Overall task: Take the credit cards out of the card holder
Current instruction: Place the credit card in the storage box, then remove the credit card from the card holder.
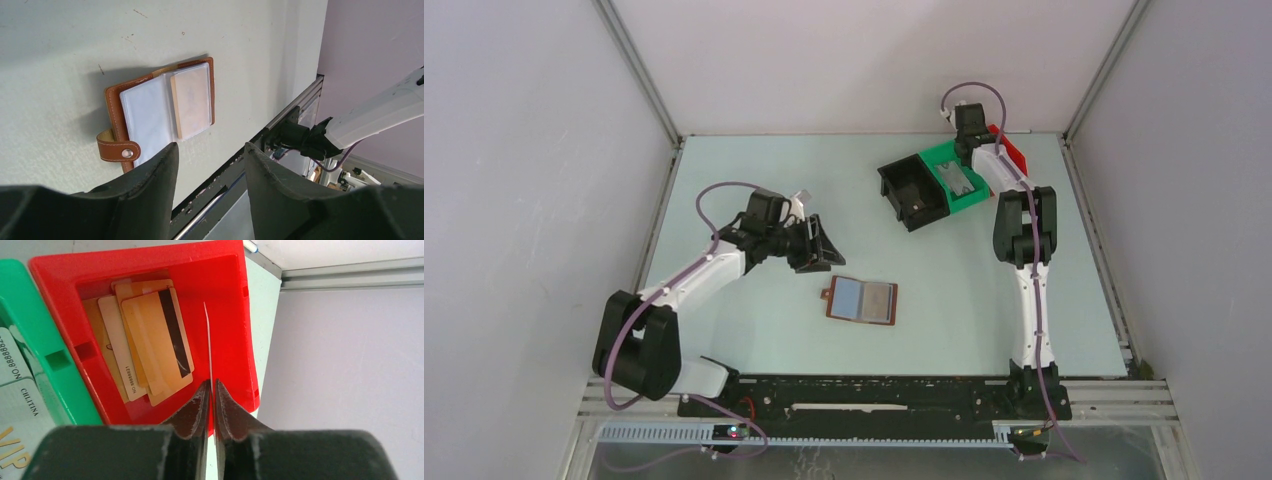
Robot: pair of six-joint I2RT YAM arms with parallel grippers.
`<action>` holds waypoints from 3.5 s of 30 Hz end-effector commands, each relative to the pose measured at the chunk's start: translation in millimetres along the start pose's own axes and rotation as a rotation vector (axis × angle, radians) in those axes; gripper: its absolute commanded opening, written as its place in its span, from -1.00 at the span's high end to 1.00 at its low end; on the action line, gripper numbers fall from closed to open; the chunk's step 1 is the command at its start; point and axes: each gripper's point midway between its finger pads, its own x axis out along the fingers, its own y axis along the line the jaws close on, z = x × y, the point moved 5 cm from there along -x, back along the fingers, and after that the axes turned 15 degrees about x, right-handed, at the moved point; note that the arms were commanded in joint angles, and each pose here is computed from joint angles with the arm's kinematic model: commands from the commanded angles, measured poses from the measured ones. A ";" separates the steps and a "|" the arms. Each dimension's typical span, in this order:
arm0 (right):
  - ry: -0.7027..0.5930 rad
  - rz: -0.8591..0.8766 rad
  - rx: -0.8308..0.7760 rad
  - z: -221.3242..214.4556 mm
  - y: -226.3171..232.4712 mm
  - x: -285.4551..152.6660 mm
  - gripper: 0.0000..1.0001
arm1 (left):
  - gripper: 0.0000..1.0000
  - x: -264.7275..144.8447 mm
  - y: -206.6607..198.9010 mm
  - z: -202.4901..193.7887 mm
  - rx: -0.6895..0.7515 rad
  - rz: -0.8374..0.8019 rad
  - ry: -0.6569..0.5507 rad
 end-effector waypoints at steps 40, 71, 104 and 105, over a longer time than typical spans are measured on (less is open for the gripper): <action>-0.017 0.270 0.564 22.6 -47.1 -243.2 0.53 | -0.15 4.8 -15.7 -18.3 0.091 0.079 -0.005; 0.448 1.212 1.021 -174.0 200.2 -386.3 0.34 | -0.10 56.4 22.5 -65.7 -0.048 0.164 0.117; 0.492 1.121 1.002 -193.9 216.5 -365.0 0.30 | -0.08 65.6 43.5 -82.8 -0.073 0.193 0.163; 0.493 1.125 1.003 -193.8 217.7 -365.4 0.30 | -0.08 65.4 43.4 -82.4 -0.072 0.192 0.161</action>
